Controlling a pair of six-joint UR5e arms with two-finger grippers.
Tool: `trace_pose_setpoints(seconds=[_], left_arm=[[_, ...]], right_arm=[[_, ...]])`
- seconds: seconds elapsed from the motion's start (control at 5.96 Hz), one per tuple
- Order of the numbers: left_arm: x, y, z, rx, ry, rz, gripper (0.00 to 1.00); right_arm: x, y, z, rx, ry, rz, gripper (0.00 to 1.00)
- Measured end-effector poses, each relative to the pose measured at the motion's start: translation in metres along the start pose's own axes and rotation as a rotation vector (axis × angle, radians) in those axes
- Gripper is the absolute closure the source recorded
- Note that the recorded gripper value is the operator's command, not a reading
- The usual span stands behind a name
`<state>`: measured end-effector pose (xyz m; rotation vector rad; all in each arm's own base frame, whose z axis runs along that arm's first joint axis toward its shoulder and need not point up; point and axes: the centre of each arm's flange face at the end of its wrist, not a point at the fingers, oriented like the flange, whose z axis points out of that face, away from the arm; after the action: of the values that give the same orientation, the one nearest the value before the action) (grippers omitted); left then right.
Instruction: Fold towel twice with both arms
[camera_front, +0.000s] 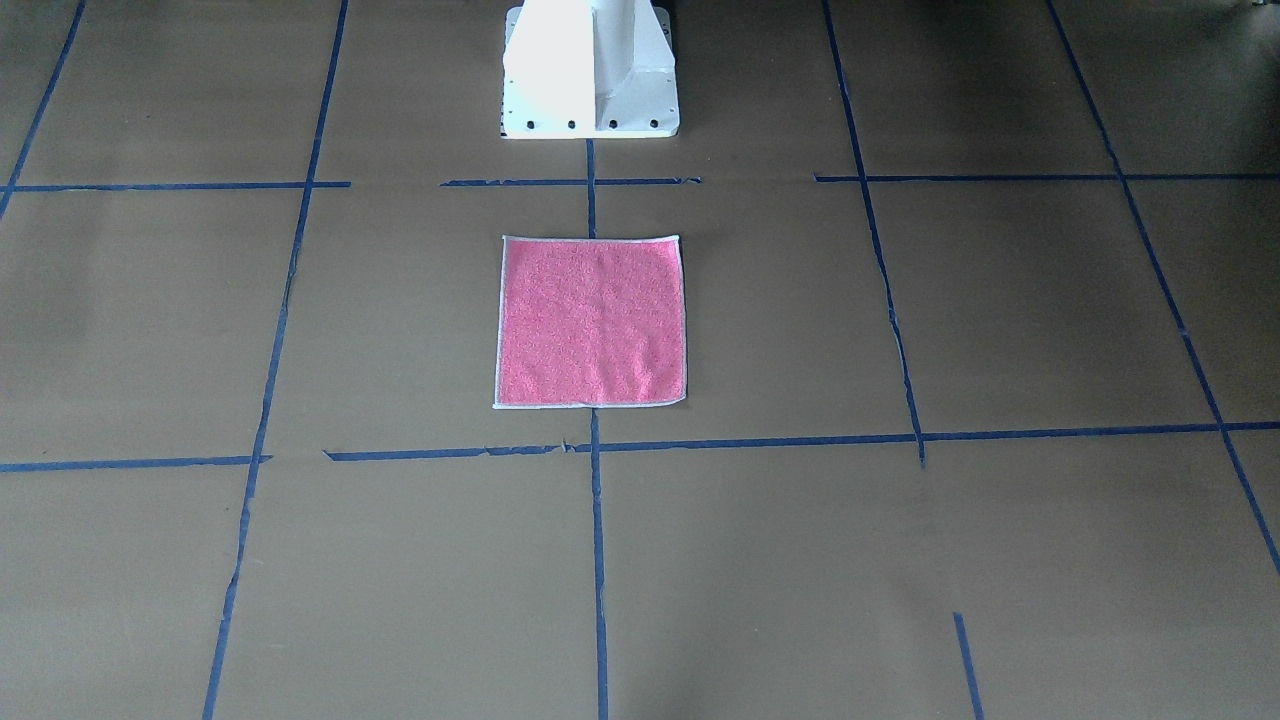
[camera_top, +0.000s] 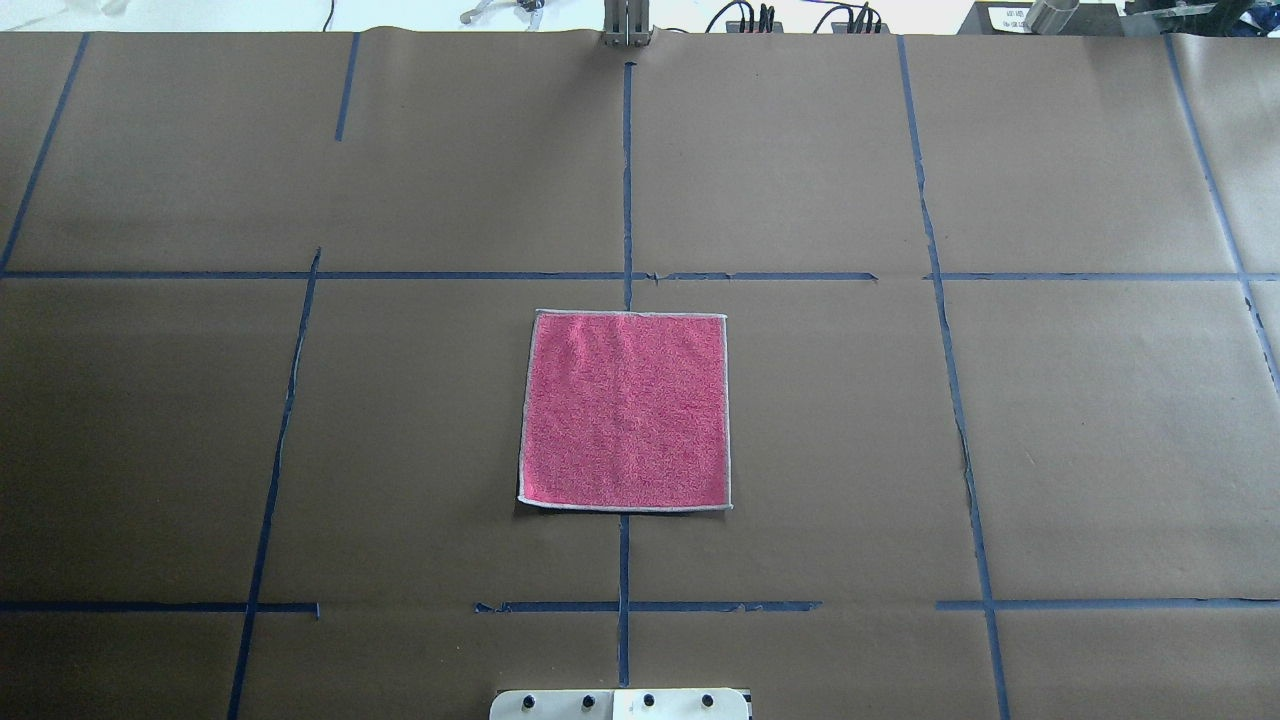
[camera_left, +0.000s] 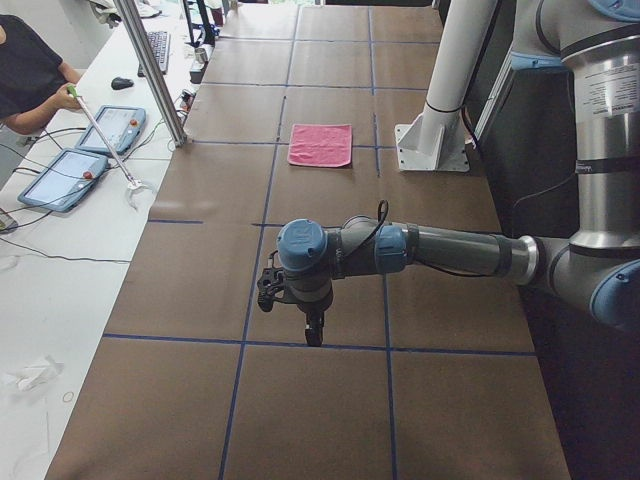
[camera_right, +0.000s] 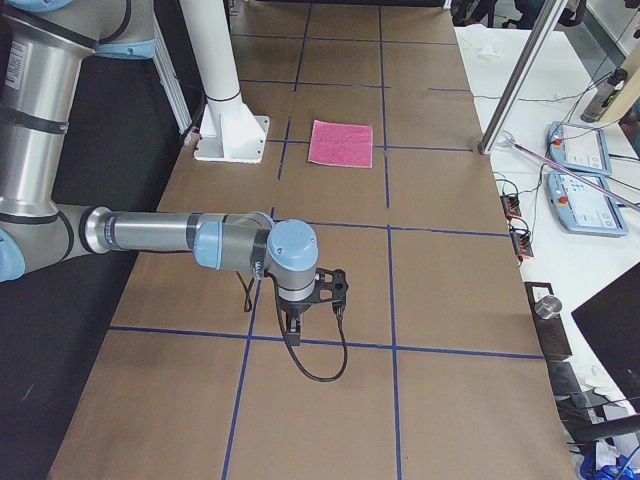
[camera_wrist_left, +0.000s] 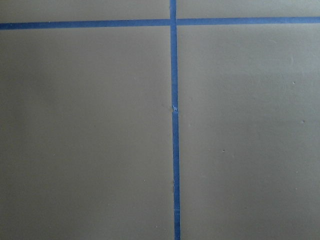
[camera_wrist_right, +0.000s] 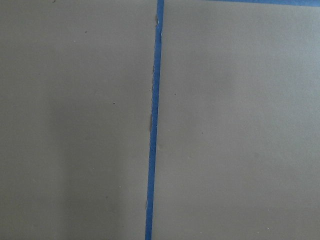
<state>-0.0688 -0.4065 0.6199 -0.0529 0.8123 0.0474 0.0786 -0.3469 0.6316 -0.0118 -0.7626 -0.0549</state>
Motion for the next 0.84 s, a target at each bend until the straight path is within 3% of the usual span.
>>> trace_pose_setpoints(seconds=[0.84], left_arm=[[0.015,-0.01,-0.005,0.069,0.015,0.091,0.0]], right_arm=[[-0.047,-0.016,-0.003,-0.002,-0.068,-0.087,0.0]])
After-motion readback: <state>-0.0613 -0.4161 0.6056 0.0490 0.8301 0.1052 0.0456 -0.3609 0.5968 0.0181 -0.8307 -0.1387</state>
